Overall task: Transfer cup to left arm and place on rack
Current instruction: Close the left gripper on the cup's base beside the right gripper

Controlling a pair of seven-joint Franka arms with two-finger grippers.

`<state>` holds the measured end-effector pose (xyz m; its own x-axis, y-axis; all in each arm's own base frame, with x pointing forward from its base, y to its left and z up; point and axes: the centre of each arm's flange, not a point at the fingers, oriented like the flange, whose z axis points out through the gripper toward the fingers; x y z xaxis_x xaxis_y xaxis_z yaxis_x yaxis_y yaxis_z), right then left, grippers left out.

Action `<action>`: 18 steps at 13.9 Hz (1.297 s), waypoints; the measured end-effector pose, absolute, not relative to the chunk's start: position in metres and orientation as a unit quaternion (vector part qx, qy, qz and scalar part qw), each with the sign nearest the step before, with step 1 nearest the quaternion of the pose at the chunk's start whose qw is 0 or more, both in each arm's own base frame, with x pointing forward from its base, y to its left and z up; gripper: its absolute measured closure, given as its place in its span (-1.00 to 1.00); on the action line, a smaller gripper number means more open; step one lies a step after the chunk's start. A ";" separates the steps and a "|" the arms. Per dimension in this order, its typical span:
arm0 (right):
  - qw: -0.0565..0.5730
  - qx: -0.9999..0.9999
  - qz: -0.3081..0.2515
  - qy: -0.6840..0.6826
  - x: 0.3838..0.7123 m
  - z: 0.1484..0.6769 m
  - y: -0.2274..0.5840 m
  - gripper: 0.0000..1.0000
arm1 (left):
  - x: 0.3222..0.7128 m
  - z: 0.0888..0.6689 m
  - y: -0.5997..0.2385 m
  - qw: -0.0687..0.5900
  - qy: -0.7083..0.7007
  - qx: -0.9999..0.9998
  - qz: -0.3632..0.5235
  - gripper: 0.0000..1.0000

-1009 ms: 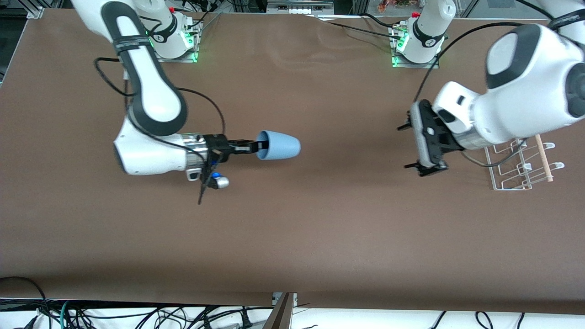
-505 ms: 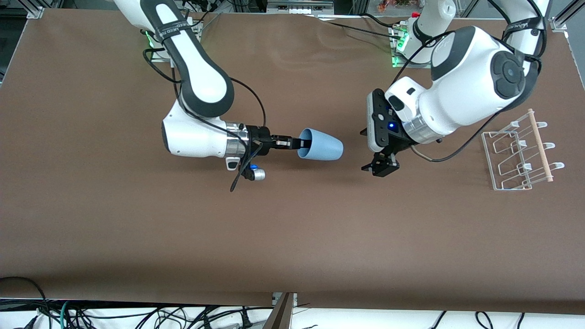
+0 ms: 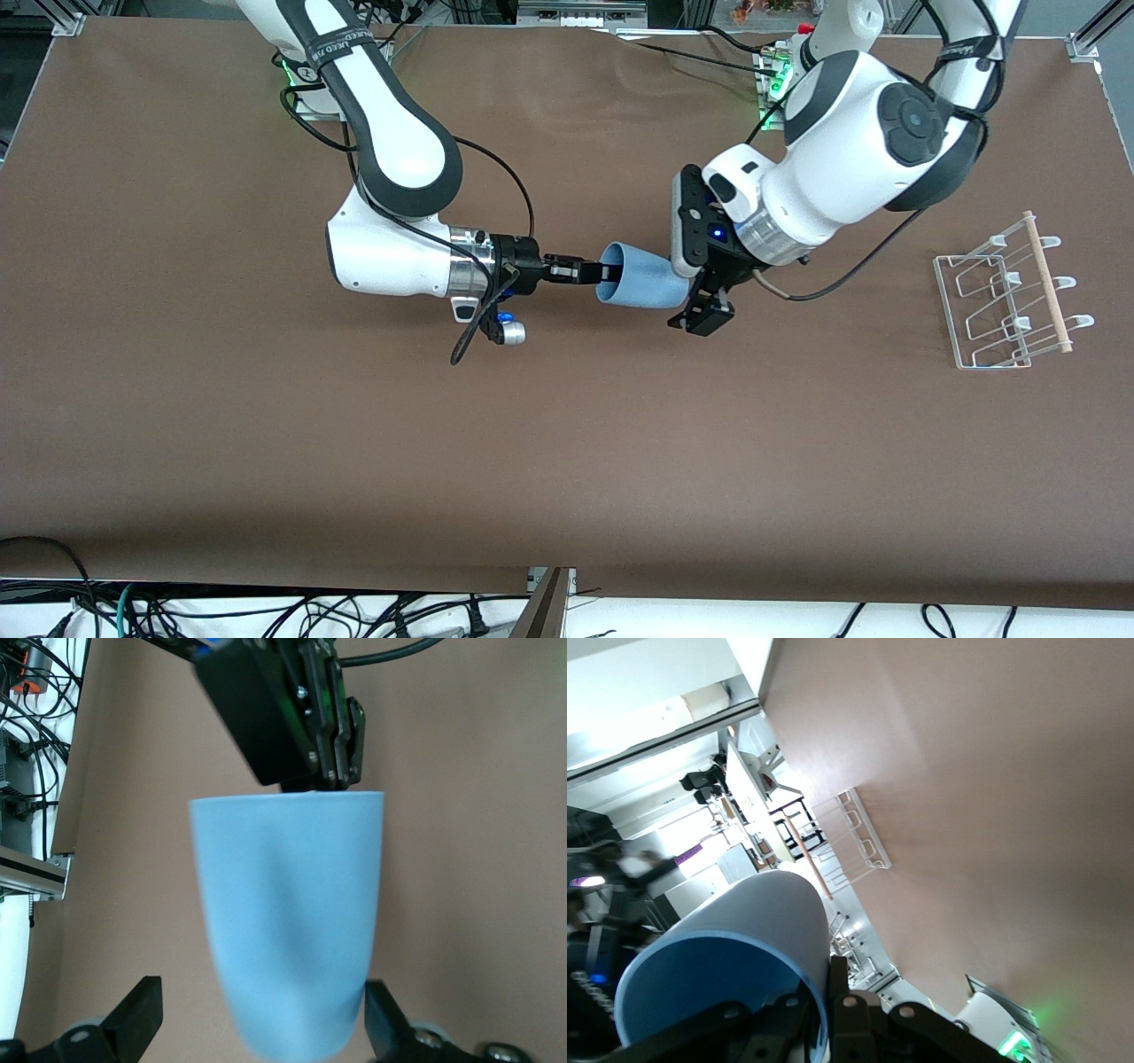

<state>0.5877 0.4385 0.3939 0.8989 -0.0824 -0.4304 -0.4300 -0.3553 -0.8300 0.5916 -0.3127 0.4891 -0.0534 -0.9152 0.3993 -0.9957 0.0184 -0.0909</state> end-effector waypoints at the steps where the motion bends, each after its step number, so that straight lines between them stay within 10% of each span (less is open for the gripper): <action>1: 0.549 -0.806 0.159 0.156 0.587 0.398 0.441 0.89 | 0.590 0.486 -0.315 0.114 -0.703 0.679 0.176 -1.00; 7: 0.551 -0.805 0.159 0.152 0.585 0.403 0.447 0.89 | 0.587 0.480 -0.316 0.120 -0.686 0.697 0.168 -0.89; 10: 0.551 -0.805 0.156 0.155 0.588 0.403 0.444 0.89 | 0.585 0.478 -0.318 0.124 -0.678 0.705 0.164 -0.37; 15: 0.552 -0.804 0.156 0.155 0.588 0.403 0.444 0.89 | 0.585 0.479 -0.318 0.124 -0.675 0.709 0.164 -0.37; 18: 0.555 -0.803 0.154 0.152 0.589 0.408 0.445 0.35 | 0.588 0.478 -0.313 0.123 -0.670 0.714 0.163 -0.37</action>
